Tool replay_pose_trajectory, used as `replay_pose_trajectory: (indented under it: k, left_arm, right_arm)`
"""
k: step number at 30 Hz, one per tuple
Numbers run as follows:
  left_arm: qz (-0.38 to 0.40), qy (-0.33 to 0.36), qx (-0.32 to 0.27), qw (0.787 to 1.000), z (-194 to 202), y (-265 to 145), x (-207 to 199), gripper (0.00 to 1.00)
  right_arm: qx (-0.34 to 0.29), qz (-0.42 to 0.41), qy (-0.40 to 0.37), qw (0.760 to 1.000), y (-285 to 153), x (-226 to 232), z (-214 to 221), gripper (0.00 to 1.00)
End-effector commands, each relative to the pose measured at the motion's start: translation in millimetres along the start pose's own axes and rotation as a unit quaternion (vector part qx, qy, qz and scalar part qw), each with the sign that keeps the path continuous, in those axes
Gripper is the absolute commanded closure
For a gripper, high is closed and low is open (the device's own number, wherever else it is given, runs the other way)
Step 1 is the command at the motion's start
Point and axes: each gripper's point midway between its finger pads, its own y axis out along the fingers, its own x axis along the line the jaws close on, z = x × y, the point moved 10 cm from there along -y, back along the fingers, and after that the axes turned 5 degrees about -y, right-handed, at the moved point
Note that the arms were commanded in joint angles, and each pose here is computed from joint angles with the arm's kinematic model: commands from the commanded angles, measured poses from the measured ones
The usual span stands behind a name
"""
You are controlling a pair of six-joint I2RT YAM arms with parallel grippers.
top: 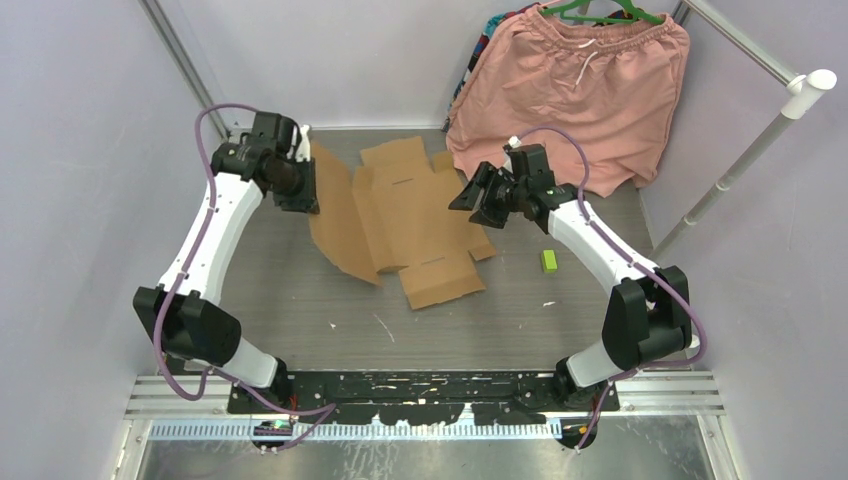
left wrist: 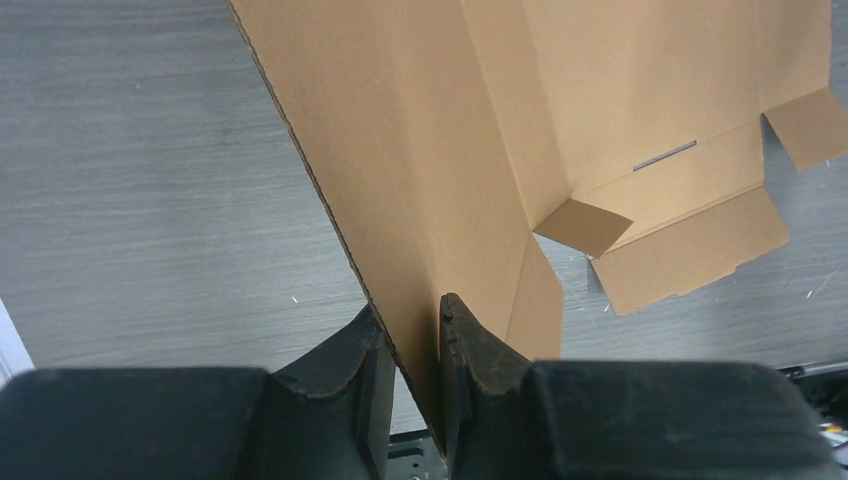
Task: Fold the paper box
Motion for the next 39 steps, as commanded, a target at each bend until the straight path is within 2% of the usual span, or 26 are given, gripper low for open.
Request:
replay_pose_trajectory:
  k: [1, 15, 21, 27, 34, 39]
  left_arm:
    - [0.017, 0.057, -0.038, 0.997, -14, -14, -10, 0.77]
    - [-0.036, 0.165, -0.027, 0.985, -37, -35, -3, 0.76]
    - [-0.016, 0.186, -0.058, 0.981, -40, -42, -11, 0.75]
    - [0.036, 0.191, -0.091, 0.977, -44, -46, -21, 0.75]
    - [0.040, 0.187, -0.074, 0.979, -44, -22, -21, 0.76]
    - [0.038, 0.187, -0.099, 0.977, -45, -28, -21, 0.77]
  right_arm:
    - [-0.023, -0.002, -0.022, 0.999, -11, 4, -9, 0.33]
    - [-0.016, 0.026, -0.016, 0.999, -13, -20, -13, 0.33]
    - [-0.005, 0.035, -0.009, 0.999, -2, -32, -11, 0.33]
    - [0.000, 0.049, 0.005, 0.999, 13, -47, -10, 0.33]
    - [0.006, 0.056, 0.011, 0.998, 26, -58, -8, 0.33]
    - [0.006, 0.071, 0.006, 0.997, 36, -62, -15, 0.33]
